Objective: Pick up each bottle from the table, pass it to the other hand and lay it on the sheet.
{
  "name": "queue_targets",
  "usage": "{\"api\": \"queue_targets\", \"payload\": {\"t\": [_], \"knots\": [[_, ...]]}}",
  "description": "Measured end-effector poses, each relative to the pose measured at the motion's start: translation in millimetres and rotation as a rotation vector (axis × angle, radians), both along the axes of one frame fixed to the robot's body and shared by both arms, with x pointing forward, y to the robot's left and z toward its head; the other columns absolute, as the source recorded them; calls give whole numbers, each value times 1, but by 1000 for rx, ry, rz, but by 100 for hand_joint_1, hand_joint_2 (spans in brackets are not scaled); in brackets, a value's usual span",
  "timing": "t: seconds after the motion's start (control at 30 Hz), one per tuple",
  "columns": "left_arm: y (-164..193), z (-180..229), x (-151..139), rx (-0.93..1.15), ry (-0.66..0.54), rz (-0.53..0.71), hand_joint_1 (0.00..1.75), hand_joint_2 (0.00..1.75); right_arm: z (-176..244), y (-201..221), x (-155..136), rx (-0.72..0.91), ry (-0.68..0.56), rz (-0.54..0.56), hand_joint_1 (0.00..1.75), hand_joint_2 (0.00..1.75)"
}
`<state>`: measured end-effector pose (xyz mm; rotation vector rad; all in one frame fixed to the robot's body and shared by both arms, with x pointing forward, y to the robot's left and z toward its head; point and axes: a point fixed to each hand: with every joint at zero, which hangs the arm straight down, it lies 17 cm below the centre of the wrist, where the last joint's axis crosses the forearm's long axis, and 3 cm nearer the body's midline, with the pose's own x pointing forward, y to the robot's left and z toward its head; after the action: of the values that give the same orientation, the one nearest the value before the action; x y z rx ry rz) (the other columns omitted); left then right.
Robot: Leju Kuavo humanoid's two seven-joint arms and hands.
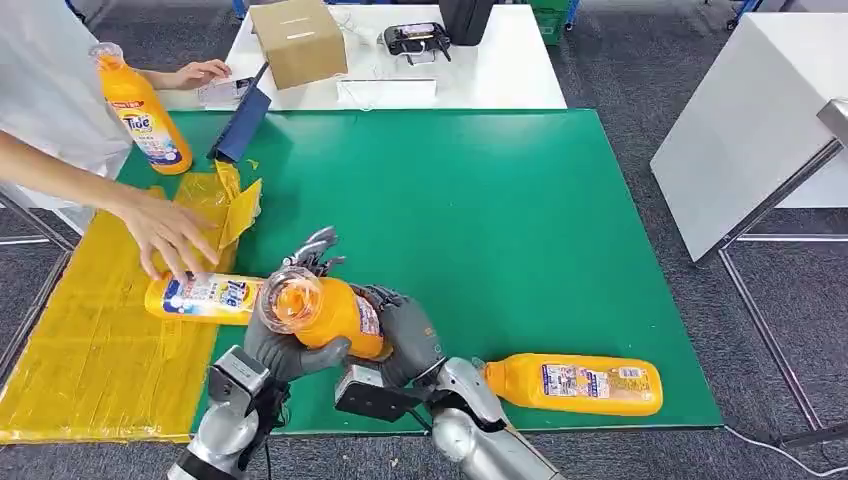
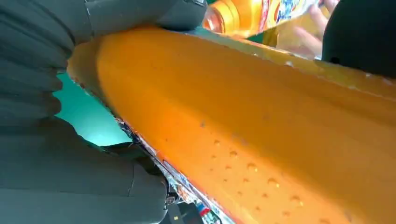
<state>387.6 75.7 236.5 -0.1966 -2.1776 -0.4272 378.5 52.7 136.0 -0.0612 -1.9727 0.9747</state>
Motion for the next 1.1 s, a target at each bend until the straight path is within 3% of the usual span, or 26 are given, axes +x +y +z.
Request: {"api": "queue_targets", "payload": {"t": [0.3, 0.6, 0.63, 0.67, 0.73, 0.77, 0.87, 0.97, 1.1], "knots": [[4, 6, 6, 160, -148, 199, 175, 175, 16, -11, -4, 42, -39, -30, 175, 175], [-6, 11, 4, 168, -172, 204, 175, 175, 31, -28, -5, 81, -72, -67, 175, 175], [-6, 12, 5, 165, -173, 205, 175, 175, 32, -31, -6, 87, -75, -72, 162, 175], [-6, 13, 5, 165, -173, 206, 175, 175, 35, -33, -6, 97, -79, -78, 93, 175], [-4, 16, 6, 160, -180, 215, 175, 175, 41, -41, -7, 129, -87, -92, 93, 175], [-2, 19, 7, 156, -184, 222, 175, 175, 46, -44, -9, 148, -92, -94, 0, 175], [11, 25, 15, 157, -189, 276, 175, 175, 65, -53, -14, 203, -141, -102, 0, 175], [50, 20, 31, 252, -212, 428, 175, 175, 105, -76, -22, 312, -240, -152, 0, 175], [89, 24, 55, 417, -248, 567, 175, 175, 127, -114, -30, 309, -353, -238, 0, 175]]}}
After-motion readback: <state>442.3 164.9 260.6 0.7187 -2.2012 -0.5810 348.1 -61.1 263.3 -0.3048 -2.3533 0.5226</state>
